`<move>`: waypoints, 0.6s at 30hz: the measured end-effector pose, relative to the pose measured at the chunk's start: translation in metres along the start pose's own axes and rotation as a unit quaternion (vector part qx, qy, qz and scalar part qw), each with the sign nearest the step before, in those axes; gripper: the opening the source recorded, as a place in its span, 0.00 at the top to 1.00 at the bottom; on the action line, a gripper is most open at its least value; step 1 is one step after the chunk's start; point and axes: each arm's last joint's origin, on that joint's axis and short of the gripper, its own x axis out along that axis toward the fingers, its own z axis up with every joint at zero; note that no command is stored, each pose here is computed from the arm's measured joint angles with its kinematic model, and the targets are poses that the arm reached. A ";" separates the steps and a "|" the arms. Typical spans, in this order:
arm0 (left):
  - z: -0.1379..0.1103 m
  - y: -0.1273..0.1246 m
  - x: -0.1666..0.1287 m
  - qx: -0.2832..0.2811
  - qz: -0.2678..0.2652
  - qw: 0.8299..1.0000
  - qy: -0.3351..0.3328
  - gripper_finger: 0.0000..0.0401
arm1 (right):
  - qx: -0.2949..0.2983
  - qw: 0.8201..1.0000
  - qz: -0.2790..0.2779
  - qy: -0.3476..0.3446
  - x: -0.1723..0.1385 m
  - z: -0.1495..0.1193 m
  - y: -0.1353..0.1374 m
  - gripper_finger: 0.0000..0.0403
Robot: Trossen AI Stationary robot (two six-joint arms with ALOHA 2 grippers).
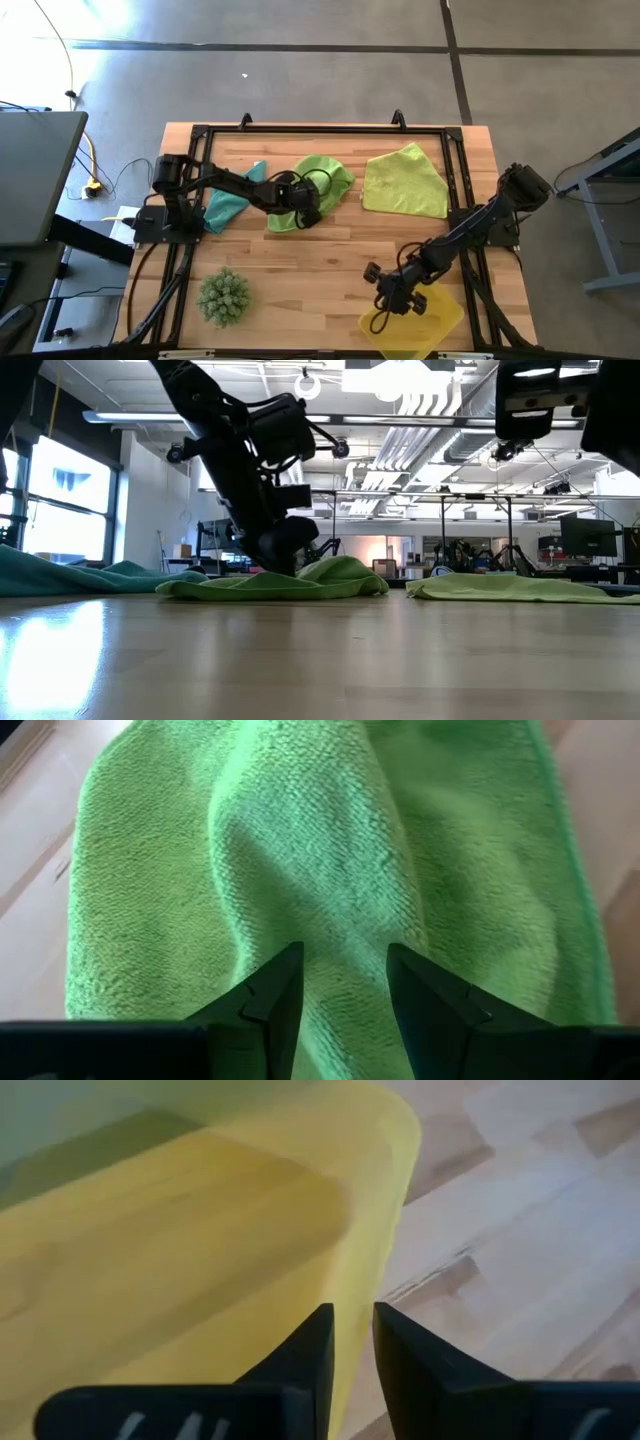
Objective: Roll microfiber towels into tight, uniform cylinder then place into a basket
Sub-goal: Move the yellow bin to the bottom right of the table
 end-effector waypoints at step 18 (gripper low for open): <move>0.000 0.001 0.000 0.003 0.004 1.000 -0.002 0.66 | 0.446 0.890 -0.001 -0.092 -0.072 0.019 0.019 0.83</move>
